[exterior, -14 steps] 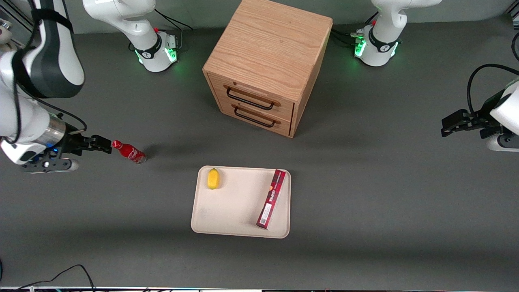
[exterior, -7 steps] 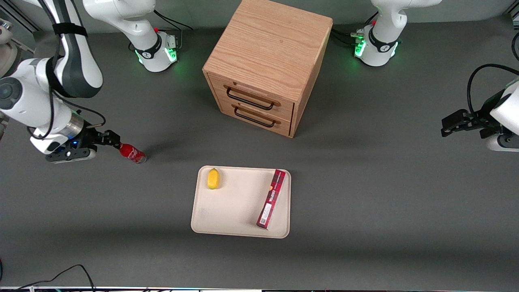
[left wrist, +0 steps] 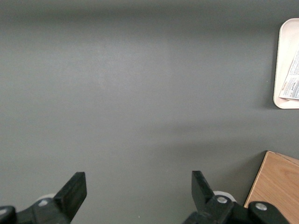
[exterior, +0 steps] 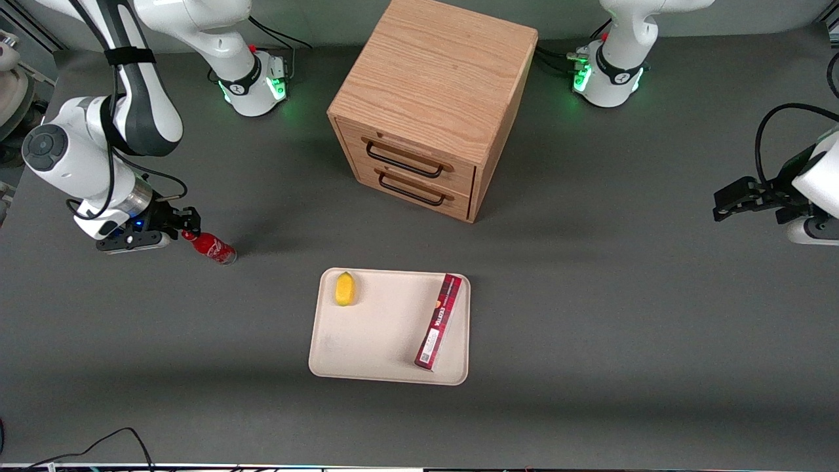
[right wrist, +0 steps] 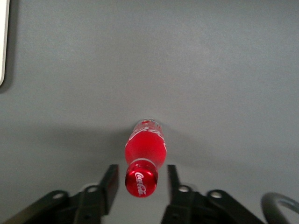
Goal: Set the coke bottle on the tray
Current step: 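Close the right gripper around the bottle's neck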
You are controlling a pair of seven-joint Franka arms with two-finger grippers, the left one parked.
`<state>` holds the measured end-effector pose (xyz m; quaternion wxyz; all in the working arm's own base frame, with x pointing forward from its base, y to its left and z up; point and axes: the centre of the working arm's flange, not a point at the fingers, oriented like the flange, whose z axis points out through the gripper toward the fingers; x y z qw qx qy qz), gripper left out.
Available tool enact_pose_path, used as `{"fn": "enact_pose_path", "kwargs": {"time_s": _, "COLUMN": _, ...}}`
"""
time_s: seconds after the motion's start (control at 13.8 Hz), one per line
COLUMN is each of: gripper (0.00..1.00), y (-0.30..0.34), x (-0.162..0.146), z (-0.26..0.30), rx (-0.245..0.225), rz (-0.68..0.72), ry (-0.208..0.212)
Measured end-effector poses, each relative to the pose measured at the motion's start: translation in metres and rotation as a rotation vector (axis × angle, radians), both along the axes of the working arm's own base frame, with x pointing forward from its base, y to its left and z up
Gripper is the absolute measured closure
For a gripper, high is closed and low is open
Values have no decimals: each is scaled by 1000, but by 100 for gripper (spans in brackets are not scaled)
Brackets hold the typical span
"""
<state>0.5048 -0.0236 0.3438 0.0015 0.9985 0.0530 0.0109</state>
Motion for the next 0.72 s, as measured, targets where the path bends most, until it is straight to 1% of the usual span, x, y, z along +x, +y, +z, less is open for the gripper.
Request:
{"fn": "enact_pose_path", "kwargs": {"time_s": 0.07, "gripper": 70, "y": 0, "x": 0, "z": 1, "rx": 1, "rz": 1, "ry": -5}}
{"fn": "enact_pose_path", "kwargs": {"time_s": 0.29, "gripper": 70, "y": 1, "x": -1, "z": 0, "rx": 8, "rz": -5, "ry": -9}}
{"fn": "enact_pose_path", "kwargs": {"time_s": 0.43, "gripper": 70, "y": 10, "x": 6, "z": 10, "rx": 15, "rz": -3, "ry": -26}}
{"fn": "enact_pose_path", "kwargs": {"time_s": 0.51, "gripper": 70, "y": 19, "x": 14, "z": 24, "rx": 17, "rz": -9, "ry": -28}}
{"fn": "enact_pose_path", "kwargs": {"time_s": 0.72, "gripper": 70, "y": 81, "x": 57, "z": 96, "rx": 22, "rz": -53, "ry": -2}}
